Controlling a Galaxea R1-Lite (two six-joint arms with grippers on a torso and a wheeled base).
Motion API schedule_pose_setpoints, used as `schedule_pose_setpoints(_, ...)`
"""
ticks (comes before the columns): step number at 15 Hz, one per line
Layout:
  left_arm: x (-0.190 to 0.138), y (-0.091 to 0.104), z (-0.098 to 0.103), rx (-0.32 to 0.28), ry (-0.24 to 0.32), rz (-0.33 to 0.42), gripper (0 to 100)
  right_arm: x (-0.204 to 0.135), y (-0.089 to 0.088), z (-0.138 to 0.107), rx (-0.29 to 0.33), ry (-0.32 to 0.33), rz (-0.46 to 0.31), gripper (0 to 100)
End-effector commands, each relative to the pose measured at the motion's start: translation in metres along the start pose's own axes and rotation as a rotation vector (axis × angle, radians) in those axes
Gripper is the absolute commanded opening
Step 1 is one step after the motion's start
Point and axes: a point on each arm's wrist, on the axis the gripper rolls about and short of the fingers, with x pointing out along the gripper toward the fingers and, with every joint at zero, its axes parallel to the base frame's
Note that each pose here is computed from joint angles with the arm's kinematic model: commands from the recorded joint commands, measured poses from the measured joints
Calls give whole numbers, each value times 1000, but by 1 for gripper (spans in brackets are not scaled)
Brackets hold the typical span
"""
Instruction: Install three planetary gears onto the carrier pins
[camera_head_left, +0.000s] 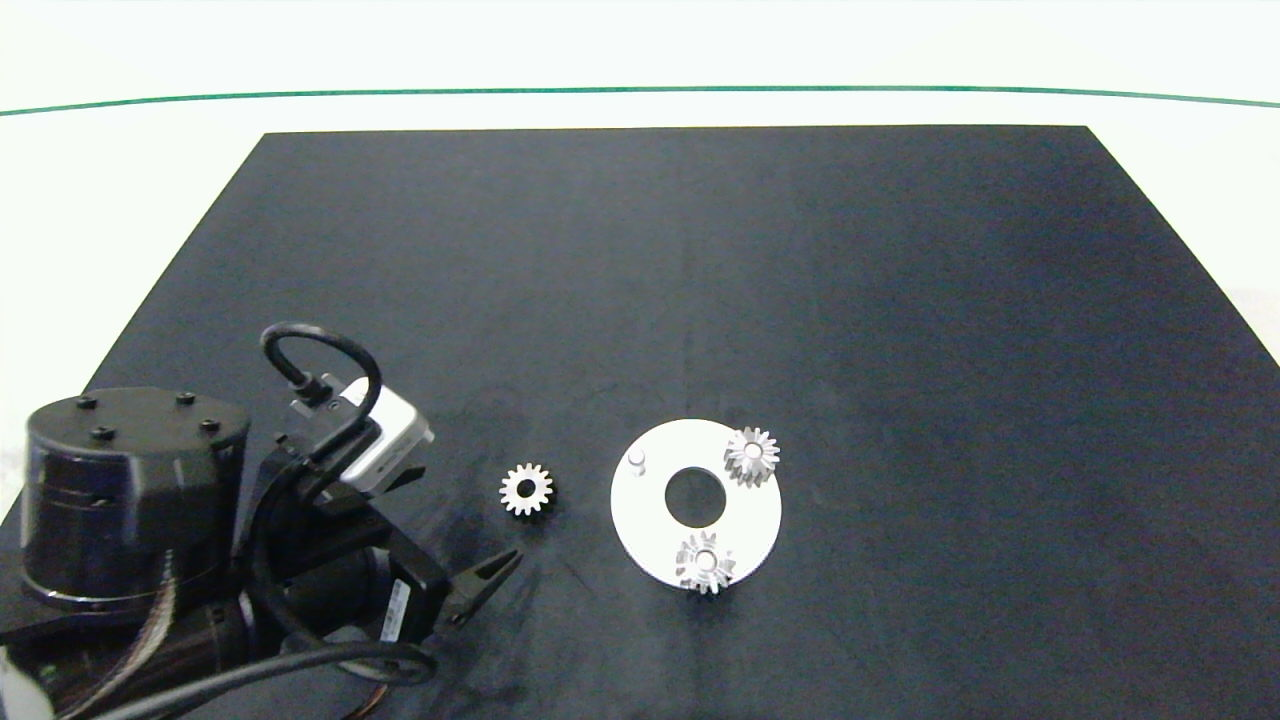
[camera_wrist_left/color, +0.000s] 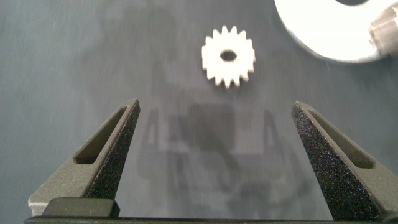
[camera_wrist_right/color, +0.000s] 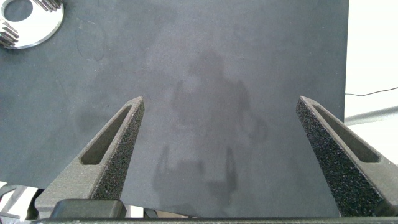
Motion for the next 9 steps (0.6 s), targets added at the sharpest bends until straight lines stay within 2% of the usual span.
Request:
schedule_pose_setpoints(1, 32, -6, 2, 13, 44, -1, 100, 0, 0, -4, -3, 5, -1, 100)
schedule_pose_setpoints(9, 52, -6, 7, 11, 62, 3, 100, -2, 0, -6, -3, -4, 6, 100)
